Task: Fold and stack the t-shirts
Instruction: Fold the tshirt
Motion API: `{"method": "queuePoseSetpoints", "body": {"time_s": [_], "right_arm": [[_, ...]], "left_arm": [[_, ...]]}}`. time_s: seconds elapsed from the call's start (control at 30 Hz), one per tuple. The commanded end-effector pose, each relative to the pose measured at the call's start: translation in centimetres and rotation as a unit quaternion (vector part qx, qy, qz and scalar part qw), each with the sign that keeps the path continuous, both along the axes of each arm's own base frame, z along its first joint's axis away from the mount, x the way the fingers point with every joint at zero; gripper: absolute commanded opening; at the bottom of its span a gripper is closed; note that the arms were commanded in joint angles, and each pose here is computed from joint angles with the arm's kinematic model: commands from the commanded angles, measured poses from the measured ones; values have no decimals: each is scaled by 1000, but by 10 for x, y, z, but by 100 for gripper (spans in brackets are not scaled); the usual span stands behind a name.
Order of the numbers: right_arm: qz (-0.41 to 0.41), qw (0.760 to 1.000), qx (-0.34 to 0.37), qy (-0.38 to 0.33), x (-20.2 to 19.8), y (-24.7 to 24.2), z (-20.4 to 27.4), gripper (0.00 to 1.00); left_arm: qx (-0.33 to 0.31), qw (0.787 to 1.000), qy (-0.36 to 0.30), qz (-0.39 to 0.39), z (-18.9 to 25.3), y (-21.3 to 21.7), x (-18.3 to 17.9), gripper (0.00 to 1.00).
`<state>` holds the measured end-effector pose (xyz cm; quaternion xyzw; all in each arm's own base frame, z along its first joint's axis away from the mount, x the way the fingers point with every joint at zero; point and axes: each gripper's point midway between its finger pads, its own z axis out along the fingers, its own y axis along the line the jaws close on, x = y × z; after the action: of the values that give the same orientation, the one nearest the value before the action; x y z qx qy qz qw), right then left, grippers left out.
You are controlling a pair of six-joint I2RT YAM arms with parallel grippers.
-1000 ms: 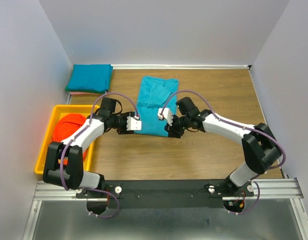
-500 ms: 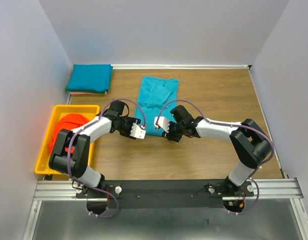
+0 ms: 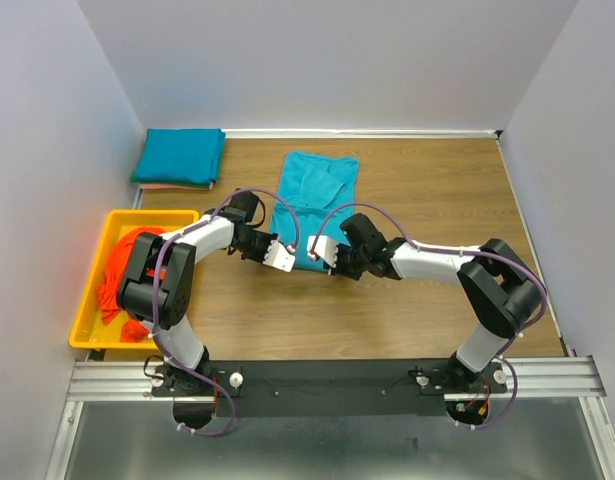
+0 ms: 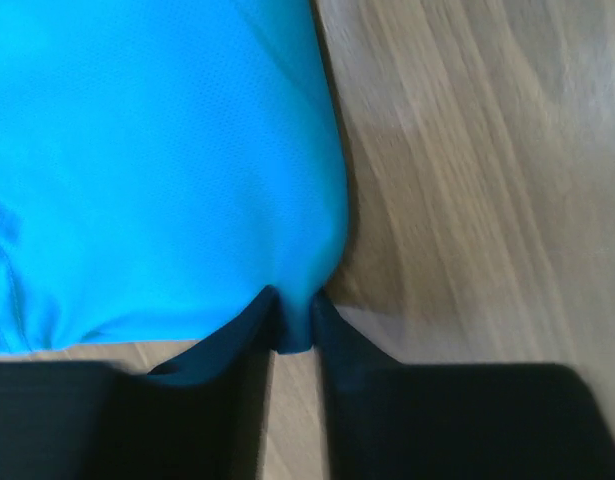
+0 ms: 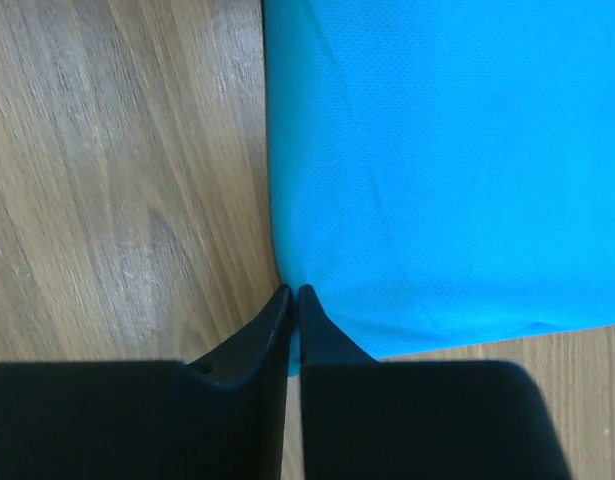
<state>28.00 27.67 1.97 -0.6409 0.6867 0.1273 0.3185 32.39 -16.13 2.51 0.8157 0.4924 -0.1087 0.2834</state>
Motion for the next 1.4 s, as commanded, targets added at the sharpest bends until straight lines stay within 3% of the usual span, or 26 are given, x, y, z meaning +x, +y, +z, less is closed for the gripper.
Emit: {"method": "queuePoseSetpoints", "body": {"time_s": [0.0,0.07,0.17,0.47,0.73,0.97,1.17,1.23,1.37], "right_arm": [[-16,998,-59,31,-19,-30,-26,9],[-26,998,-52,30,-17,-28,-20,1],[-39,998,-34,26,-13,-23,-3,1],[-82,996,29,24,20,-24,68,1],[-62,996,40,48,17,-28,105,1],[6,992,54,114,-48,-41,143,1],[38,984,84,151,-95,-40,191,1],[29,984,84,154,-94,-40,194,0],[21,990,53,131,-71,-50,180,1]], "left_arm": [[19,999,32,-13,-8,4,-15,14],[10,999,28,-17,0,2,-16,7],[-8,999,43,-16,11,-3,-21,0],[-50,998,42,14,60,-13,3,0],[-89,995,38,12,117,-27,14,0],[-81,992,94,-15,138,-32,-51,0],[-87,993,59,-54,158,-34,-118,0],[-98,993,60,-39,167,-35,-121,0],[-85,995,52,-20,170,-37,-92,0]]}}
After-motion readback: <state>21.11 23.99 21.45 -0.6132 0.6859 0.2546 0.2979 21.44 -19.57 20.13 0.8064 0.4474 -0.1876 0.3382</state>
